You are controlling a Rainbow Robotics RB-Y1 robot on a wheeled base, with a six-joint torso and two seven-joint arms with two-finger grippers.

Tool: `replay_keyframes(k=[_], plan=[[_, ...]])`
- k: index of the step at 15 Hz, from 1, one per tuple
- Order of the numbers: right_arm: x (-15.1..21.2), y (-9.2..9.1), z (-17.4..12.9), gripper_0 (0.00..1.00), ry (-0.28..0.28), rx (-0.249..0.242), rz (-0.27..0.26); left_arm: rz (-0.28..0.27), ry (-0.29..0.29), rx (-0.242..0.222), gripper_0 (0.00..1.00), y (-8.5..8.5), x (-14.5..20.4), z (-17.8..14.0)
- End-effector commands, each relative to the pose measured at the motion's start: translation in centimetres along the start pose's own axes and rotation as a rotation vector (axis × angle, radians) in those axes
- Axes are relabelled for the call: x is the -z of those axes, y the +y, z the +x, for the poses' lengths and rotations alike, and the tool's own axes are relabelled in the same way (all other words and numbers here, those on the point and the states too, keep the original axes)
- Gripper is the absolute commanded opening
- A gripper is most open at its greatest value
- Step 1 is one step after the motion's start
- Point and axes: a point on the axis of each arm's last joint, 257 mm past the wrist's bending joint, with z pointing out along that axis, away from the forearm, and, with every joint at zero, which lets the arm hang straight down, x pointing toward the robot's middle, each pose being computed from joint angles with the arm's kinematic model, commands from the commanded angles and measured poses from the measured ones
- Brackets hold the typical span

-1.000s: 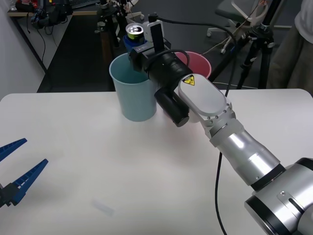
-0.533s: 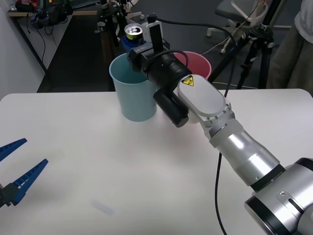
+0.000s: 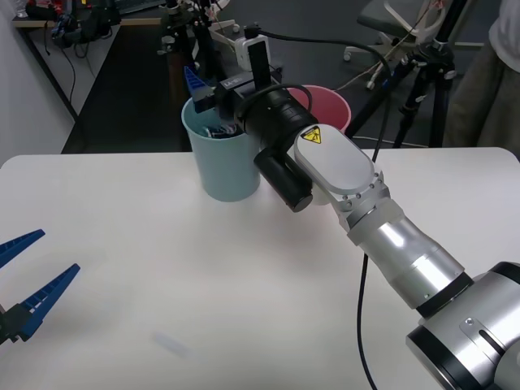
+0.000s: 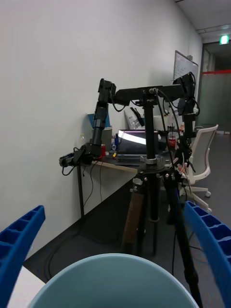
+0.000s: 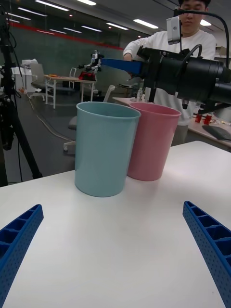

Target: Grasp the object on the table and drop it into the matching bin: aluminum can to the light blue bin, PET bottle to the pink bin.

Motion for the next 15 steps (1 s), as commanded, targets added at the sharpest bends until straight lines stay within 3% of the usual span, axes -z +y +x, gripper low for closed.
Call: replay_keyframes(k=[1, 9, 15], plan=[[0.0, 0.0, 0.0, 1.0, -0.001, -0.001, 0.0, 0.0, 0.0, 0.0, 1.0, 0.0, 0.0, 0.0], [1.5, 0.3, -0.8, 1.0, -0.031, -0.001, -0.018, 0.0, 0.0, 0.0, 1.0, 0.0, 0.0, 0.0], [8.8, 0.5, 0.1, 1.0, -0.032, 0.029, -0.153, 0.0, 0.0, 0.0, 1.0, 0.0, 0.0, 0.0]])
